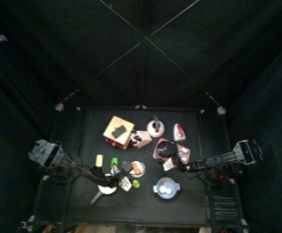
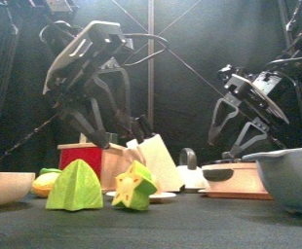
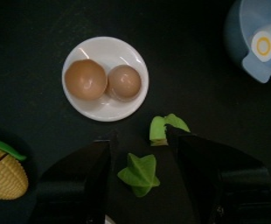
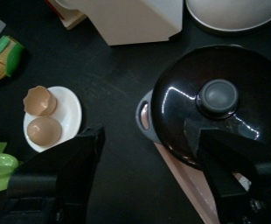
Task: Grab starfruit top
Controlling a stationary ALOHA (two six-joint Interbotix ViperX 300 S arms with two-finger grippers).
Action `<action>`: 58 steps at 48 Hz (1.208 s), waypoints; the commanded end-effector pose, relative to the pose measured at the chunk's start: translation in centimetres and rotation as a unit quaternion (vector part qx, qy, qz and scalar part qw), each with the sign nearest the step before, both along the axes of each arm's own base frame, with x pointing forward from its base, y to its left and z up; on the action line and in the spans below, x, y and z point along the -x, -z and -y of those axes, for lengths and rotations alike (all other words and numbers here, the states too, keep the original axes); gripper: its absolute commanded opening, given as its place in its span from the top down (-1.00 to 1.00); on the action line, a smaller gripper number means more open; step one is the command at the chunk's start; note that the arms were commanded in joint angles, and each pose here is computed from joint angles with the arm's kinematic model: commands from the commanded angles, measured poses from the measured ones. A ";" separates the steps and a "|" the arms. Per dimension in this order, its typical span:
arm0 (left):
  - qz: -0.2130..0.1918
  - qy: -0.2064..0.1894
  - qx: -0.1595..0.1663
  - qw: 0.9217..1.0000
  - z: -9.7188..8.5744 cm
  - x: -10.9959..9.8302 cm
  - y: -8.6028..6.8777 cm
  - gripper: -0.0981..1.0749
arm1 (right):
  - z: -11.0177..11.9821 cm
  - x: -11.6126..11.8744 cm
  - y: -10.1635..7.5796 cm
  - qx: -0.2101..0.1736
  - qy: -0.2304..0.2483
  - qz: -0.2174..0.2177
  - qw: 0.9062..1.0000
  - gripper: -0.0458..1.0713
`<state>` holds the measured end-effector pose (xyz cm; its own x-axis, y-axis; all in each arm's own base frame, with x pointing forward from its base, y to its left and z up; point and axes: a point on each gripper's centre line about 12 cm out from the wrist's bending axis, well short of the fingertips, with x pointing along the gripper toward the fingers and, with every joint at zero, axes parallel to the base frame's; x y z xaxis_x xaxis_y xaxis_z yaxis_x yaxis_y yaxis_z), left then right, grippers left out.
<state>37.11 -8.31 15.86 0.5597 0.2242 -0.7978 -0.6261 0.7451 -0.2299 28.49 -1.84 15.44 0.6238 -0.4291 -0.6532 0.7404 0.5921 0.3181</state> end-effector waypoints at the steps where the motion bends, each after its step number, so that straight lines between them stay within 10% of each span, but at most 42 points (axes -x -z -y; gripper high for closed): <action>1: 0.018 0.002 0.001 1.000 -0.2 0.0 -1.4 -0.61 | -0.3 -0.4 -1.0 -0.005 -0.008 0.018 1.000 -0.89; 15: 0.026 0.103 -0.041 0.993 1.6 1.7 -2.2 -0.62 | -0.9 -0.7 -1.5 -0.011 -0.024 0.027 0.999 -0.89; 35: -0.008 0.263 -0.103 0.959 3.9 3.8 -0.3 -0.62 | -1.1 -1.4 -2.1 -0.018 -0.026 0.039 0.999 -0.89; 58: -0.037 0.273 -0.081 0.958 3.8 3.6 1.6 -0.62 | -1.1 -1.6 -1.4 -0.018 -0.023 0.028 0.999 -0.89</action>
<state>32.88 -11.73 13.92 0.5560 0.0559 -0.8293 -0.1529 0.9876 -0.0359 29.56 -0.81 16.01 0.6611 -0.3761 -0.6492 0.7023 0.6147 0.3590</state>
